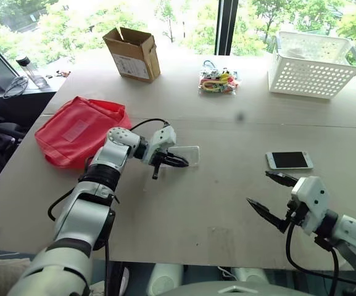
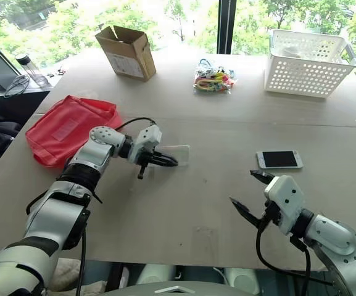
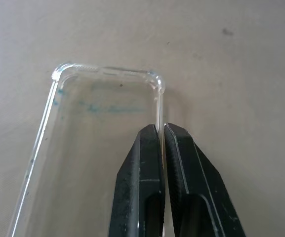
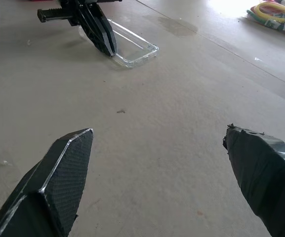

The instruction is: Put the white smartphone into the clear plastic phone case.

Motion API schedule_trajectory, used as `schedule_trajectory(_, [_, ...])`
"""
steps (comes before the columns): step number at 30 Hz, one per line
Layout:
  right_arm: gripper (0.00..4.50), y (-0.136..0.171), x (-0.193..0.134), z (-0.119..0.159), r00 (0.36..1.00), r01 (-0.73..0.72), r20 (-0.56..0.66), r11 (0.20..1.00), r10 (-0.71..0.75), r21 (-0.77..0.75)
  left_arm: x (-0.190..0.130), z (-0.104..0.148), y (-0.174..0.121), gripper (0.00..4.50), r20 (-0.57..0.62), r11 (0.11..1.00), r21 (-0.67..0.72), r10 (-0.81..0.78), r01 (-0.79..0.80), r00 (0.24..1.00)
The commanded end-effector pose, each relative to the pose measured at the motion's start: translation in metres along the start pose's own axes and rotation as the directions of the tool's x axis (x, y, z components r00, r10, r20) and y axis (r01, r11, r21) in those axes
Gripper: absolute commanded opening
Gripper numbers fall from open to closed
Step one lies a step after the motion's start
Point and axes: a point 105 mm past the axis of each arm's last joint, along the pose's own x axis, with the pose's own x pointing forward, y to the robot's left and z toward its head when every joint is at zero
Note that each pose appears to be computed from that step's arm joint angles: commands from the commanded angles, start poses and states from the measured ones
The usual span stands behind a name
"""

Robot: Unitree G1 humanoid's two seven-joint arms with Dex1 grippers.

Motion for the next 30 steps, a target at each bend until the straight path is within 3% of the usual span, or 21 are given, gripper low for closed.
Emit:
schedule_trajectory(1, [4.50,-0.001,0.003,0.011,0.999,0.007,0.042,1.000,-0.006,-0.025,0.012,0.035,-0.014,0.06,0.093,0.998,-0.043,0.055,-0.051,0.994])
schedule_trajectory(9, [4.50,-0.018,0.004,0.010,1.000,-0.005,0.014,0.998,0.006,-0.062,0.049,0.037,-0.032,0.06,0.079,0.998,0.028,0.050,-0.053,0.996])
schedule_trajectory(13, [4.50,-0.038,0.002,0.010,0.998,0.061,-0.013,0.988,-0.064,-0.138,0.058,0.027,-0.038,0.06,0.021,0.995,0.097,-0.015,0.013,1.000])
schedule_trajectory(16, [4.50,-0.047,-0.002,0.001,0.992,0.061,-0.101,0.994,-0.070,-0.093,0.056,0.026,-0.039,0.87,0.029,0.987,0.158,-0.017,0.013,0.999])
schedule_trajectory(21, [4.50,-0.060,-0.011,0.005,0.981,-0.036,-0.194,0.998,0.028,-0.042,0.037,0.045,-0.058,3.19,0.177,0.980,0.199,-0.062,0.026,0.982])
schedule_trajectory(24, [4.50,-0.089,-0.010,0.016,0.978,0.002,-0.209,0.995,-0.024,-0.104,0.023,0.050,-0.071,4.37,0.250,0.985,0.170,-0.040,-0.004,0.967])
schedule_trajectory(30, [4.50,-0.130,-0.004,0.008,0.934,0.083,-0.337,0.989,-0.121,-0.125,0.013,0.051,-0.071,4.37,0.313,0.981,0.083,0.141,-0.175,0.939])
